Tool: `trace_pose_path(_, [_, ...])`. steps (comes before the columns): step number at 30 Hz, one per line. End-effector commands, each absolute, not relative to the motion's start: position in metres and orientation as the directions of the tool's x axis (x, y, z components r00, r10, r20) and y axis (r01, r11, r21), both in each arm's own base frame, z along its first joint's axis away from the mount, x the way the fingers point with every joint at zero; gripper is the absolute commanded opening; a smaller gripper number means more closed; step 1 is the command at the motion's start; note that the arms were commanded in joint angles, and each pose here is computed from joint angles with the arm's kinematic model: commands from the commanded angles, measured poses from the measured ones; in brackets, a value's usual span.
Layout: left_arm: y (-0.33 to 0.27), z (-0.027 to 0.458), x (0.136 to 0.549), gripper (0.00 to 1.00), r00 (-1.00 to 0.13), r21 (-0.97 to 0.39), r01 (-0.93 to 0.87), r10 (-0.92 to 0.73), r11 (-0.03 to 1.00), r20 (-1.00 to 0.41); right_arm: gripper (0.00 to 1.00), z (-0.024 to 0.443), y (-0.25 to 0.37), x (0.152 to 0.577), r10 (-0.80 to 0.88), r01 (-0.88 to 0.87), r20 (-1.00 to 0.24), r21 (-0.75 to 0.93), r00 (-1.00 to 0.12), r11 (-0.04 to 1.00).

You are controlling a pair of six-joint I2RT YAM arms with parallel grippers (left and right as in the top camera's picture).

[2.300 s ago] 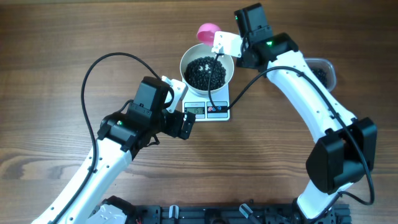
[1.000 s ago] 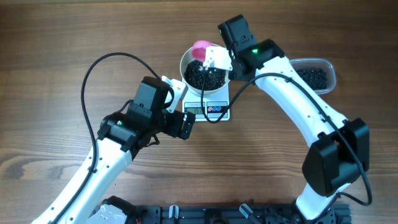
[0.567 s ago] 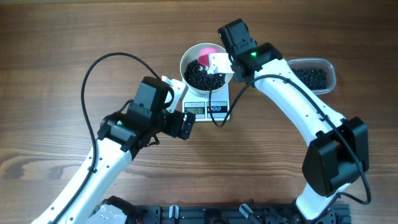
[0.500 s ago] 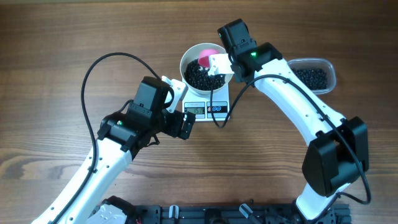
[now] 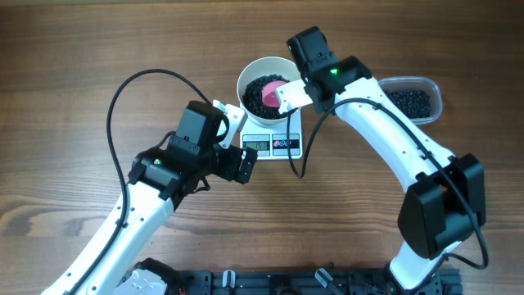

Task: Scoop item into bowl and weigh 150g on scale
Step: 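Lower the pink scoop down into the white bowl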

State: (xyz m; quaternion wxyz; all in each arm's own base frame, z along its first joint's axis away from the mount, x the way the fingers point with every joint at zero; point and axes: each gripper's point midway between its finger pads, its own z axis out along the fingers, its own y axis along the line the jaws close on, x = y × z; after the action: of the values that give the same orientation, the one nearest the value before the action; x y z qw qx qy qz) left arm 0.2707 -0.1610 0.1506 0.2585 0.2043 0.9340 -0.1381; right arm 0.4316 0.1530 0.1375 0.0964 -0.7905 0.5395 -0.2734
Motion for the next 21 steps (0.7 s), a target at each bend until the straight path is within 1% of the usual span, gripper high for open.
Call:
trace_pose_path(1, [-0.163,0.157,0.274,1.0,-0.774,-0.149,0.454,0.307,0.878,-0.553,0.04,0.135,0.159,0.436,-0.916,-0.796,0.3,-0.467,0.267,-0.385])
trace_pose_path(4, [-0.163,0.157,0.274,1.0,-0.774,-0.149,0.455,0.307,0.878,-0.553,0.04,0.137,0.16,0.439,-0.917,-0.788,0.304,-0.484,0.257,-0.381])
trace_pose_path(8, [-0.163,0.157,0.274,1.0,-0.774,-0.149,0.454,0.307,0.878,-0.553,0.04,0.137,0.166,0.441,-0.926,-0.786,0.311,-0.509,0.213,-0.352])
trace_pose_path(10, [-0.163,0.157,0.274,1.0,-0.774,-0.149,0.455,0.307,0.878,-0.554,0.04,0.131,0.172,0.439,-0.92,-0.787,0.317,-0.496,0.23,-0.367])
trace_pose_path(14, [-0.163,0.157,0.274,1.0,-0.774,-0.149,0.455,0.307,0.878,-0.554,0.04,0.125,0.175,0.438,-0.906,-0.786,0.357,-0.481,0.229,-0.388])
trace_pose_path(21, [-0.163,0.157,0.274,1.0,-0.774,-0.149,0.455,0.307,0.878,-0.553,0.04,0.122,0.169,0.433,-0.898,-0.799,0.374,-0.454,0.232,-0.395])
